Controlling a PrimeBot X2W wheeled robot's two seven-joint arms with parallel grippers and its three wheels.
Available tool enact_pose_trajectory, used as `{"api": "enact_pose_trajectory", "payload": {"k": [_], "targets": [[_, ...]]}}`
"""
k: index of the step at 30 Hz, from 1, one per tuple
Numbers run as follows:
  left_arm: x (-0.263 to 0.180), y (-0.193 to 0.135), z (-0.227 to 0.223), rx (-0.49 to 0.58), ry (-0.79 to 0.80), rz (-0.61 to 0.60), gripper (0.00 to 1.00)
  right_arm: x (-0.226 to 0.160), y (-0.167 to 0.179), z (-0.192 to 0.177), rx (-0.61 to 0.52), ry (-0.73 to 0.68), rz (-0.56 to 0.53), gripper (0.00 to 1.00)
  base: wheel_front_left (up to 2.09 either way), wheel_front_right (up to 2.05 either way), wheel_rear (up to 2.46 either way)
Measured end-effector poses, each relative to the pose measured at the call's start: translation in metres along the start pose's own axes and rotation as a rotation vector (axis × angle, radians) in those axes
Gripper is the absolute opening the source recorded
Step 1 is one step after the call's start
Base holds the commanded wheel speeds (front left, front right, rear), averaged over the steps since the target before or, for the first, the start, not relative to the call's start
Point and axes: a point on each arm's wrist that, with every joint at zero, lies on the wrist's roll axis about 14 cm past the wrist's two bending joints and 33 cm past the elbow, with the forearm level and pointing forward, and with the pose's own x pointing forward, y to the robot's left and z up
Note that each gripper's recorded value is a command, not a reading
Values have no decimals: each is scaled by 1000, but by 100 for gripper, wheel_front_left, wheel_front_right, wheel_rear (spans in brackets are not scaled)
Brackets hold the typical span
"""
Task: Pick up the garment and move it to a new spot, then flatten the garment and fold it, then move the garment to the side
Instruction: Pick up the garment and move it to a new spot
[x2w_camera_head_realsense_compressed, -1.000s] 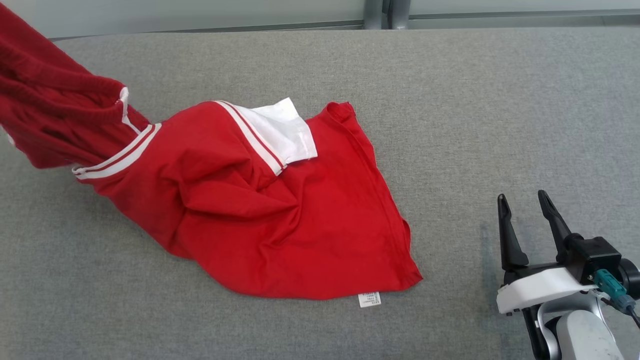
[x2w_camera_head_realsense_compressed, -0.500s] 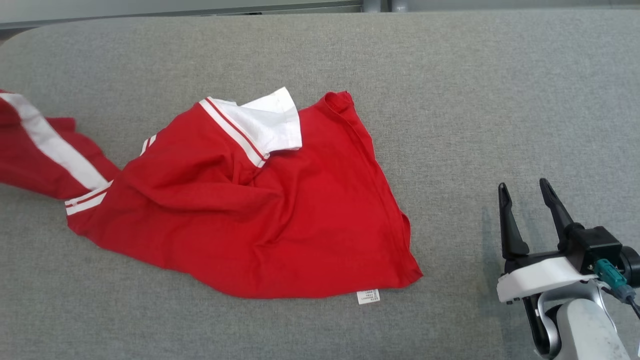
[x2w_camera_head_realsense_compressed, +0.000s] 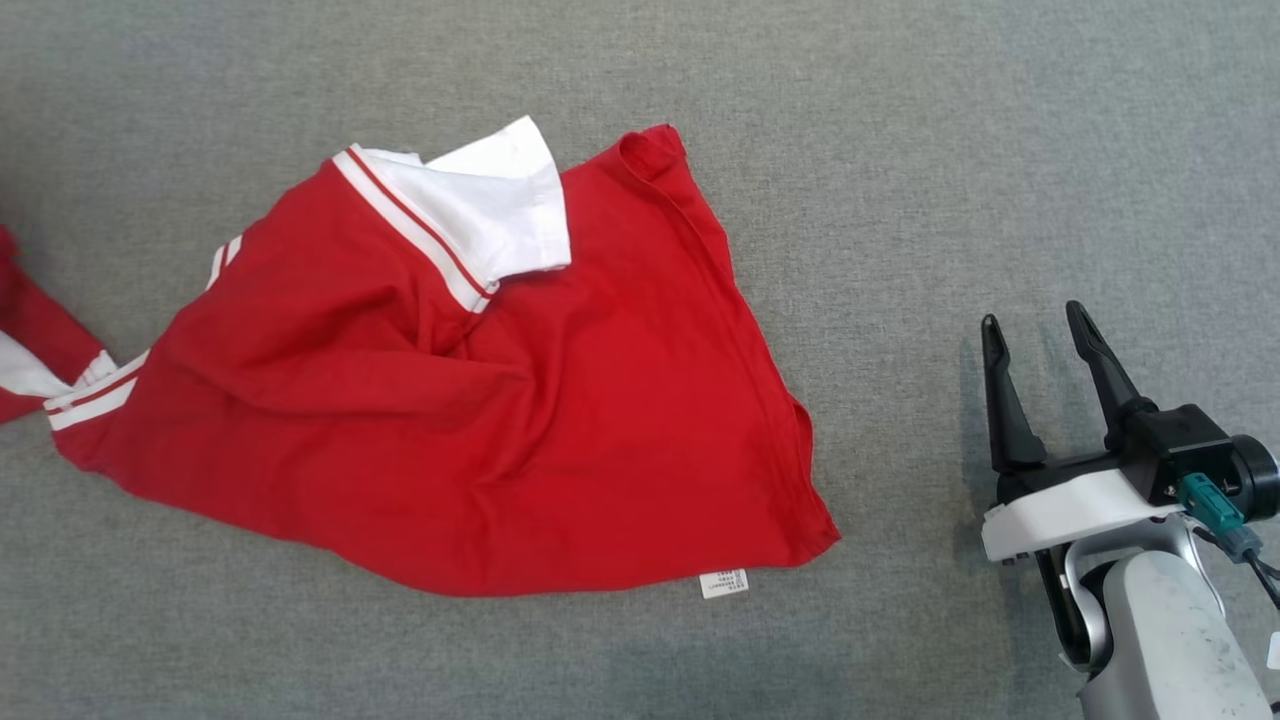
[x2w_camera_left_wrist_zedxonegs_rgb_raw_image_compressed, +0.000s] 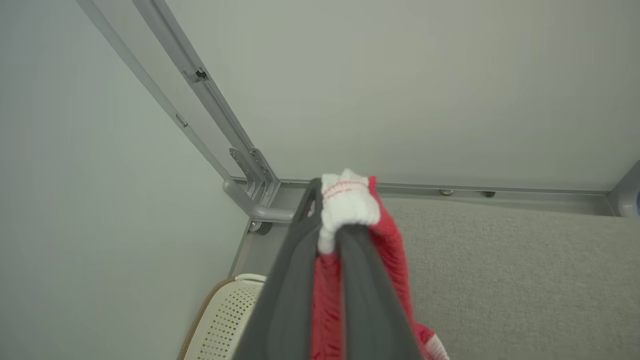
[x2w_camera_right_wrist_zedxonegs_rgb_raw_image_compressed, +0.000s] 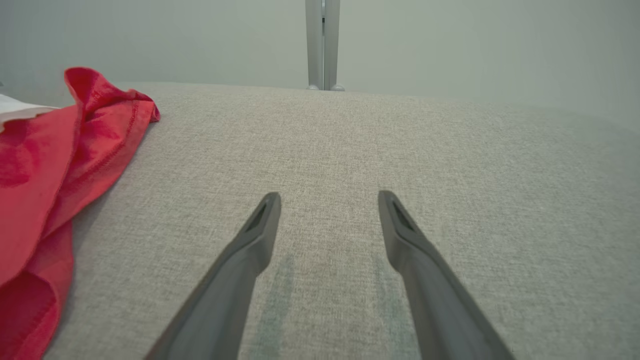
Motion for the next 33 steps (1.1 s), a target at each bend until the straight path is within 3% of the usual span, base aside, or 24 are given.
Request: {"api": "enact_pose_trajectory", "payload": {"k": [10, 11, 13, 14, 18, 25, 33], "targets": [[14, -33, -129, -94, 288, -32, 0, -1, -12, -10, -19, 27, -22, 100, 0, 0, 0], [13, -31, -135, -102, 296, -20, 8, 0, -11, -10, -23, 26, -18, 100, 0, 0, 0], [12, -29, -143, -129, 307, -9, 54, 2, -9, -9, -25, 23, -11, 100, 0, 0, 0], [11, -30, -145, -134, 305, -10, 100, 2, -9, -9, -26, 22, -11, 100, 0, 0, 0], [2, -36, -149, -220, 324, -39, 100, 4, -5, -4, -26, 9, 0, 100, 0, 0, 0], [-17, -15, -125, -188, 283, -39, 100, -3, 7, 5, -16, -7, 26, 100, 0, 0, 0], [-52, -55, -104, -229, 201, -208, 100, -14, 15, 18, -11, -34, 40, 100, 0, 0, 0]]}}
